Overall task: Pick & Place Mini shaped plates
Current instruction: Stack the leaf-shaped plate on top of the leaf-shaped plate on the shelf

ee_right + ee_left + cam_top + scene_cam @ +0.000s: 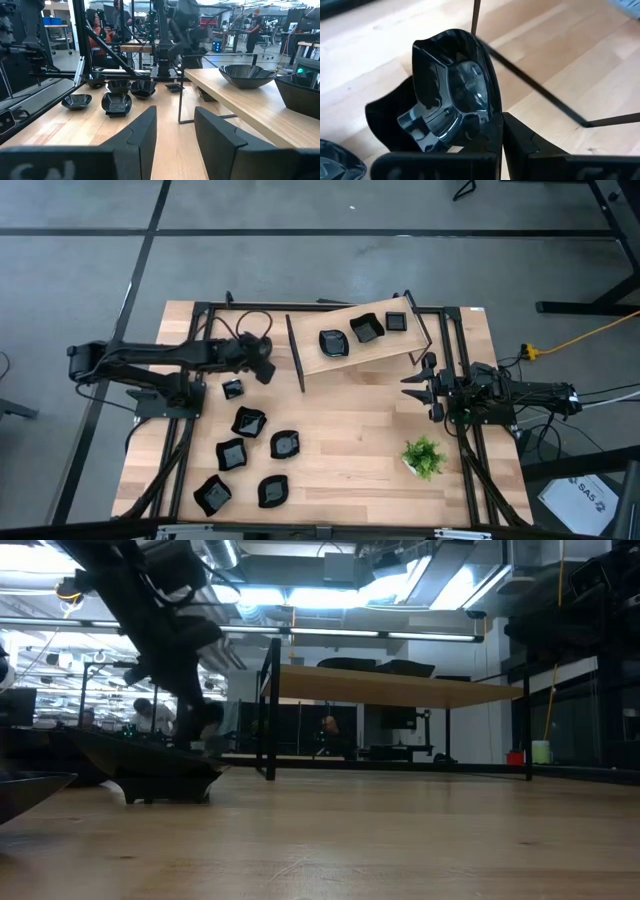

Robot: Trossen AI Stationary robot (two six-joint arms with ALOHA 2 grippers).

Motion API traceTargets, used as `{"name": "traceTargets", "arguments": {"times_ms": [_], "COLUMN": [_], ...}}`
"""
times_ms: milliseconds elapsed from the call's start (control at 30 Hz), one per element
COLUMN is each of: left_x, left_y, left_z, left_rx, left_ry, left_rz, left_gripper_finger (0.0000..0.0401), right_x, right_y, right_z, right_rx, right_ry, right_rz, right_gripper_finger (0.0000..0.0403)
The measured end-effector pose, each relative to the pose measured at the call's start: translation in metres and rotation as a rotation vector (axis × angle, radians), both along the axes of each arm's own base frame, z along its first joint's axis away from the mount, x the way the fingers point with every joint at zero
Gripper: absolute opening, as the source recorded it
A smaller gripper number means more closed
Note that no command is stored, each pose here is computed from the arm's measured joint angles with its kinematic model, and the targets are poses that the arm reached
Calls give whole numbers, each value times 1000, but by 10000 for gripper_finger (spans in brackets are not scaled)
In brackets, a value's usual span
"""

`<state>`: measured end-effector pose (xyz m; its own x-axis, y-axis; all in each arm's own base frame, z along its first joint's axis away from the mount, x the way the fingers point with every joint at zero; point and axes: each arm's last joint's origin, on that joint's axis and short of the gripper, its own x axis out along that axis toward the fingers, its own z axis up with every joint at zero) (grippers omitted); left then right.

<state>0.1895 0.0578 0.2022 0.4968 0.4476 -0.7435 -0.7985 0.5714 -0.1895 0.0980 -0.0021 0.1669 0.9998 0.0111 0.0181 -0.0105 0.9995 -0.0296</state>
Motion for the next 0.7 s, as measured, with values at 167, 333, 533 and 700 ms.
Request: {"name": "traceTargets", "arguments": {"times_ms": [167, 333, 533, 700], "left_x": [-6, -11, -15, -18], "left_y": [-5, -9, -10, -10], "left_z": [9, 16, 23, 28], "left_rx": [35, 67, 107, 133], "left_ry": [-31, -57, -84, -104], "left_rz": [-2, -6, -22, -24], "left_gripper_finger": [2, 2, 2, 1], "right_x": [0, 0, 0, 0], "right_y": [0, 0, 0, 0], "right_z": [0, 0, 0, 0], "right_rx": [0, 0, -1, -1], "right_ry": [0, 0, 0, 0], "right_rz": [0, 0, 0, 0], "right_gripper_finger": [132, 132, 132, 132]}}
